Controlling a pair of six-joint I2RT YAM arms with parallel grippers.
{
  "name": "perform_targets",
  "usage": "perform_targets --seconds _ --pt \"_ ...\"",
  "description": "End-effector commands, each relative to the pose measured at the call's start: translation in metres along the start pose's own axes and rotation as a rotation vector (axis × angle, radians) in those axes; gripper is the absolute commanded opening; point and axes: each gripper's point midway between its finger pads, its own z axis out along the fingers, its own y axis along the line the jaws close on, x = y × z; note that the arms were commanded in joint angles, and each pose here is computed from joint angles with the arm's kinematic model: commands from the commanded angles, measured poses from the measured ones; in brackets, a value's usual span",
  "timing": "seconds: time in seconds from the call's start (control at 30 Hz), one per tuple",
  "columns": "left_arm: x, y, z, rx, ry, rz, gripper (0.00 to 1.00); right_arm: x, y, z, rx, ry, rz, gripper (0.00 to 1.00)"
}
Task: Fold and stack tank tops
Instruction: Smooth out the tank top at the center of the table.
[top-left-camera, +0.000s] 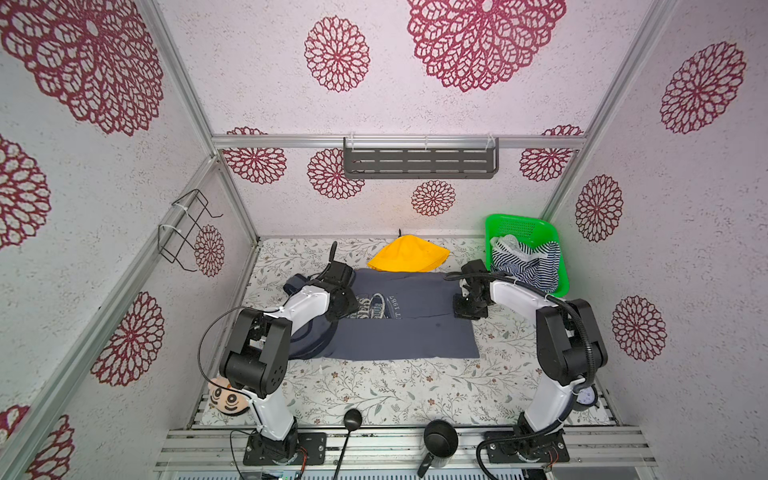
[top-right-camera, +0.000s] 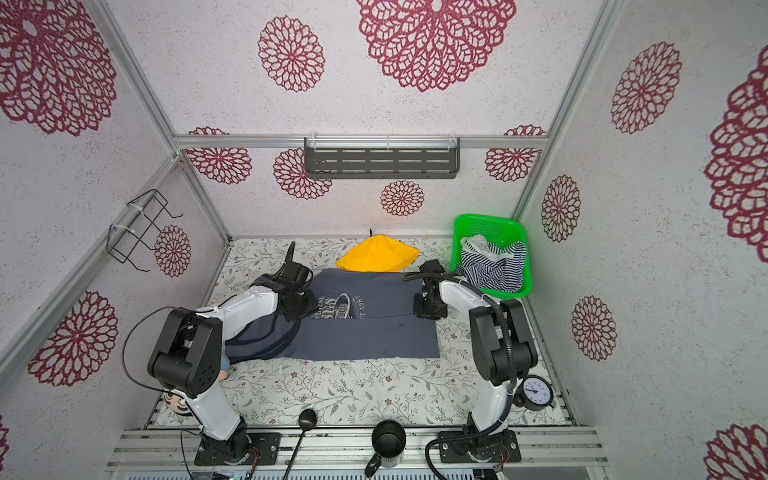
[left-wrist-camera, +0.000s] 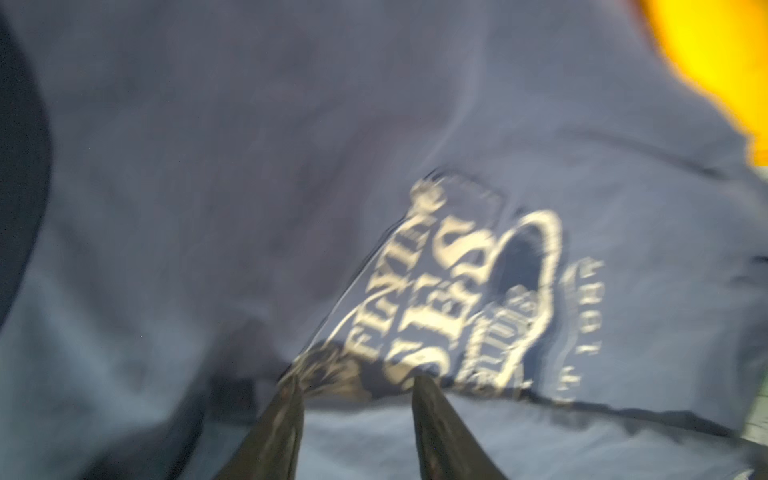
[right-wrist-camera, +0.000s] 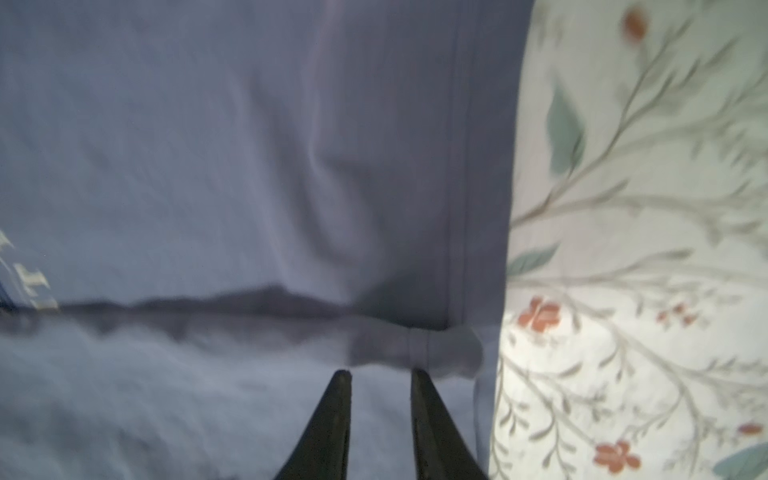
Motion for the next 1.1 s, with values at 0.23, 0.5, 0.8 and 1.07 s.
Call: perform_targets --seconds 0.23,0.5,0.8,1.07 --pt "0.009 -0.021 -0.023 0.069 -0.042 0.013 0.53 0.017 0.013 -0.028 -0.05 -0.042 -0.042 0.28" --pt "0.037 0.035 -0.021 -0.069 -0.04 0.001 0.61 0.04 -0.02 0.003 0.005 -0.001 0.018 0.26" --pt "0.042 0.106 -0.1 -0.209 -0.09 -0.041 0.72 0.036 -0.007 -0.037 -0.027 -0.071 -0.003 0.28" --pt "0.078 0.14 -0.072 -0.204 -0.029 -0.164 0.66 0.077 0.024 0.002 -0.133 0.043 -0.01 0.24"
